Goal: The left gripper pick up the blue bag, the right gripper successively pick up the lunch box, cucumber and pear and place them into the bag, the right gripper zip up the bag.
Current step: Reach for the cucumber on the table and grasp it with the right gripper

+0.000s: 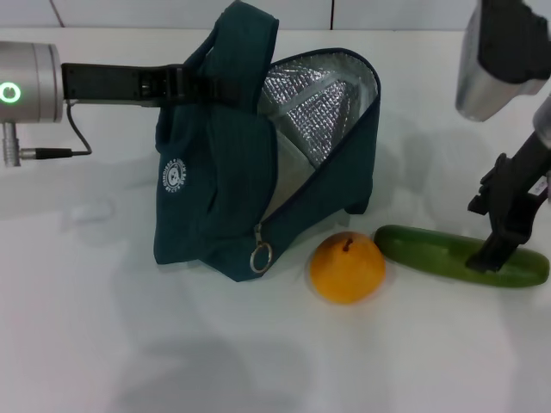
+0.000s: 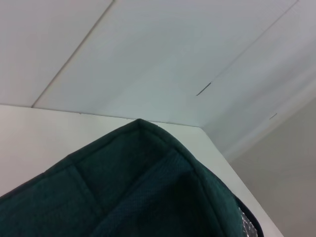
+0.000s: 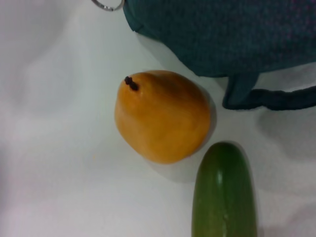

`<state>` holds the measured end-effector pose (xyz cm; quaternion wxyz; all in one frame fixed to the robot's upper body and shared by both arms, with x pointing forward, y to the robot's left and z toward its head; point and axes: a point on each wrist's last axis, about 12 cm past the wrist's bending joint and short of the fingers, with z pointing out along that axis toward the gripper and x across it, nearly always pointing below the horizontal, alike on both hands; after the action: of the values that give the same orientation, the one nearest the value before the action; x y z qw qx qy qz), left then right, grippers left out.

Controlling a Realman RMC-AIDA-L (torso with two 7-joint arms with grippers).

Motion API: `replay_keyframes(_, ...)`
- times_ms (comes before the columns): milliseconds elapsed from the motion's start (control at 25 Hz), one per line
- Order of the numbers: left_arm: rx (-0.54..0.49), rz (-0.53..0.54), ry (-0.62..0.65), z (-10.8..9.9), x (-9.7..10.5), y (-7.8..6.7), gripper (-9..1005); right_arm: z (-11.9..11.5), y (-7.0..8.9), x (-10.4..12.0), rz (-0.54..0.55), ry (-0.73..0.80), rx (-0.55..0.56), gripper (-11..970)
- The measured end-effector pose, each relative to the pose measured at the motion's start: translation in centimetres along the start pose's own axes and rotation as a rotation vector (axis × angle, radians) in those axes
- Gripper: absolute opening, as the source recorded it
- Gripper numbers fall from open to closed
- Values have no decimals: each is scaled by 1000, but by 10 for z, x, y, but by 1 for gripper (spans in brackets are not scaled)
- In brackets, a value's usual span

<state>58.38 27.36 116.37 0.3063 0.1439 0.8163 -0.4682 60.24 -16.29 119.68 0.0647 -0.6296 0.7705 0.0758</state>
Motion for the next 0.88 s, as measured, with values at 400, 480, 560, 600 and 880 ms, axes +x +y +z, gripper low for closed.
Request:
replay_keyframes(400, 7, 3, -2, 4, 0, -2, 79, 23, -4, 0, 8, 10, -3, 861)
replay_keyframes(480, 8, 3, -3, 4, 0, -2, 79, 28, -3, -2, 1, 7, -4, 859)
replay_keyframes(560, 8, 3, -4, 4, 0, -2, 79, 29, -3, -3, -2, 5, -3, 858)
replay_keyframes(600, 10, 3, -5, 4, 0, -2, 79, 30, -2, -4, -7, 2, 1, 857)
replay_keyframes(880, 16, 8, -5, 5, -2, -3, 80, 38, -1, -7, -14, -8, -6, 822)
